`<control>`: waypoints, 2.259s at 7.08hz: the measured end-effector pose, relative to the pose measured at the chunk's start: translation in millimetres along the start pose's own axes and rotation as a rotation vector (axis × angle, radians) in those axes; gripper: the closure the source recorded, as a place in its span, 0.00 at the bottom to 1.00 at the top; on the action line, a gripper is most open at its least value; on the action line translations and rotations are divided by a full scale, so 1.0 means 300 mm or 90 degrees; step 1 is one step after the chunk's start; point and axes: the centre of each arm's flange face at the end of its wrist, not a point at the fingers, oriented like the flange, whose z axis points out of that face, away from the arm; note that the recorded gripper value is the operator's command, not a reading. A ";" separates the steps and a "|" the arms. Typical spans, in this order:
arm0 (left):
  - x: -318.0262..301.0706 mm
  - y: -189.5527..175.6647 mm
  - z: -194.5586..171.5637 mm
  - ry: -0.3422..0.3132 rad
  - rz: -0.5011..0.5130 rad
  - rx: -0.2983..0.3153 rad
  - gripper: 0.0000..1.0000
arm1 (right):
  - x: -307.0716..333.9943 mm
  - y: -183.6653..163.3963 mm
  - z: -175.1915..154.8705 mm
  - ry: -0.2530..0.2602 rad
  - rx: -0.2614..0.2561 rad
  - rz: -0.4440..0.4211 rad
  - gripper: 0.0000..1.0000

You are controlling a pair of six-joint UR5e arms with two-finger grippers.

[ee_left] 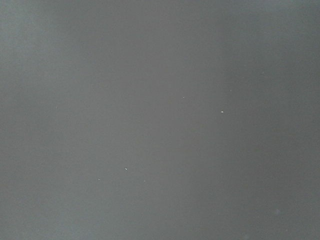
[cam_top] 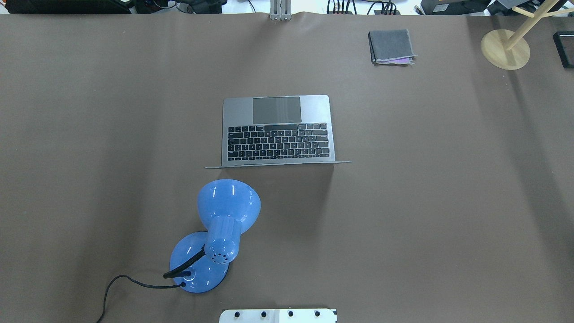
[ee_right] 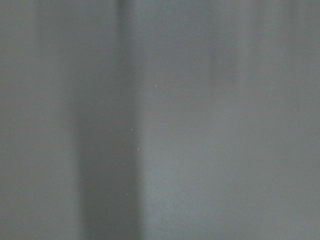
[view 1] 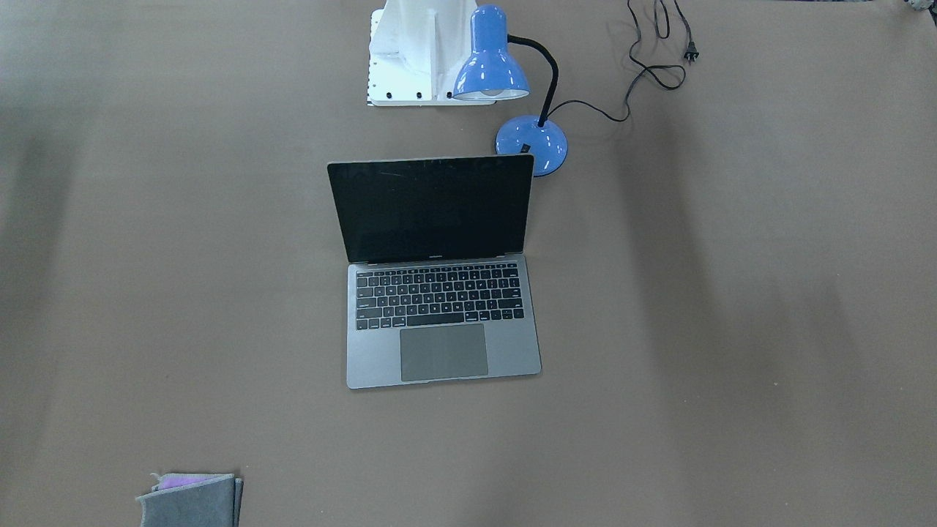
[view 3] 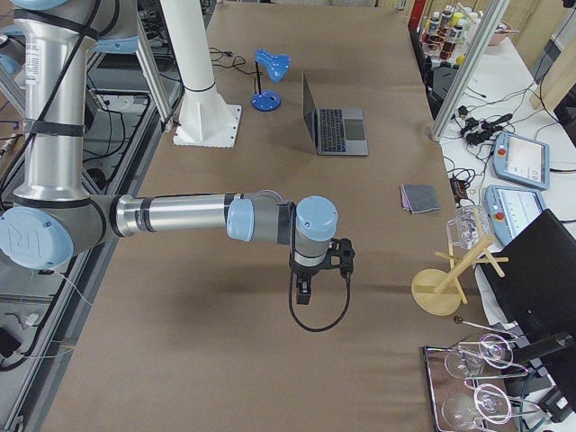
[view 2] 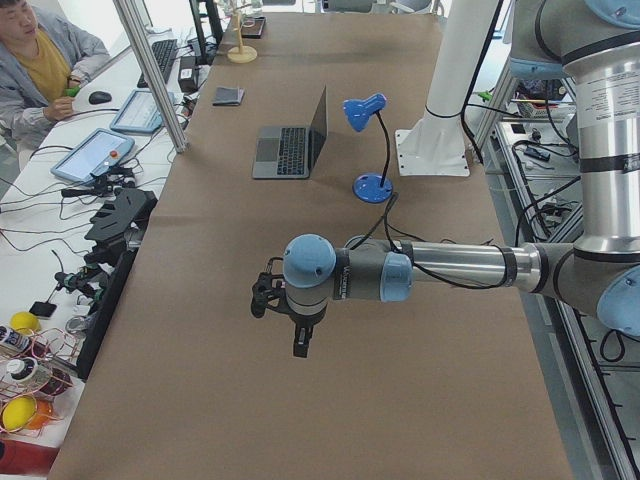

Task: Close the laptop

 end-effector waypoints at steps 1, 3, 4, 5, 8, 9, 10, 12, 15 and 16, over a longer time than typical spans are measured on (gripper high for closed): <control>0.006 -0.002 -0.003 0.006 -0.004 0.002 0.02 | 0.001 0.002 0.003 0.000 0.007 -0.008 0.00; 0.013 -0.009 -0.007 0.009 -0.005 0.005 0.02 | 0.001 0.019 0.012 -0.018 0.014 -0.012 0.00; 0.031 -0.014 -0.025 0.009 -0.003 0.012 0.02 | -0.007 0.030 0.014 -0.036 0.015 -0.012 0.00; 0.055 -0.017 -0.047 0.007 -0.003 0.020 0.02 | -0.009 0.037 0.016 -0.045 0.015 -0.011 0.00; 0.091 -0.025 -0.074 0.012 -0.015 0.030 0.36 | -0.056 0.034 -0.019 -0.052 0.028 -0.007 0.31; 0.139 -0.043 -0.089 0.025 -0.033 0.035 0.66 | -0.147 0.022 -0.067 -0.060 0.042 0.010 0.63; 0.220 -0.068 -0.097 0.041 -0.047 0.035 0.99 | -0.293 0.007 -0.115 -0.071 0.051 0.035 0.98; 0.462 -0.118 -0.092 0.066 -0.054 0.019 1.00 | -0.652 -0.012 -0.187 -0.095 0.055 0.064 1.00; 1.009 -0.183 -0.093 0.120 -0.100 -0.018 1.00 | -1.098 0.015 -0.183 -0.112 0.038 0.056 1.00; 1.213 -0.197 -0.071 0.139 -0.125 -0.041 1.00 | -1.285 0.030 -0.171 -0.120 0.033 0.073 1.00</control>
